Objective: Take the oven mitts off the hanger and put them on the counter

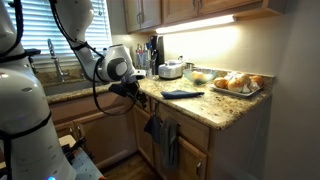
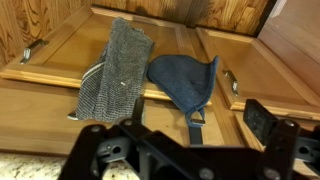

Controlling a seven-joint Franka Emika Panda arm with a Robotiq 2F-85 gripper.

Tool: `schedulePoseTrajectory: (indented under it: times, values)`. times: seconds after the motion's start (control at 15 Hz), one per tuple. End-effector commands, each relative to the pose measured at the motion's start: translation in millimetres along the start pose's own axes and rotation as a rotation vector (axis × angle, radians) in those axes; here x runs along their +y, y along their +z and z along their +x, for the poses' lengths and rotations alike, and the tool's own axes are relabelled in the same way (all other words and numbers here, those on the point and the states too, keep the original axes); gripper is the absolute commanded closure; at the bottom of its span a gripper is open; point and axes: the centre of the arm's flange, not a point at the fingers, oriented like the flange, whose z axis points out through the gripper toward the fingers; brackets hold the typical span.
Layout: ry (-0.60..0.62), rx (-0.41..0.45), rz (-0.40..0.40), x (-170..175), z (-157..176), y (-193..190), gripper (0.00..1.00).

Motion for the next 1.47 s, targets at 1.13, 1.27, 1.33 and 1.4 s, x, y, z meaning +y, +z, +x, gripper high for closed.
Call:
schedulePoseTrajectory:
  times: [1.13, 1.27, 1.33, 1.4]
  values:
    - [0.189, 0.076, 0.073, -16, -34, 126, 0.0]
    - [0.196, 0.074, 0.071, -25, -34, 138, 0.0]
    - [0.192, 0.081, 0.073, -30, -29, 140, 0.0]
    - [0.19, 0.094, 0.077, -35, -24, 142, 0.0]
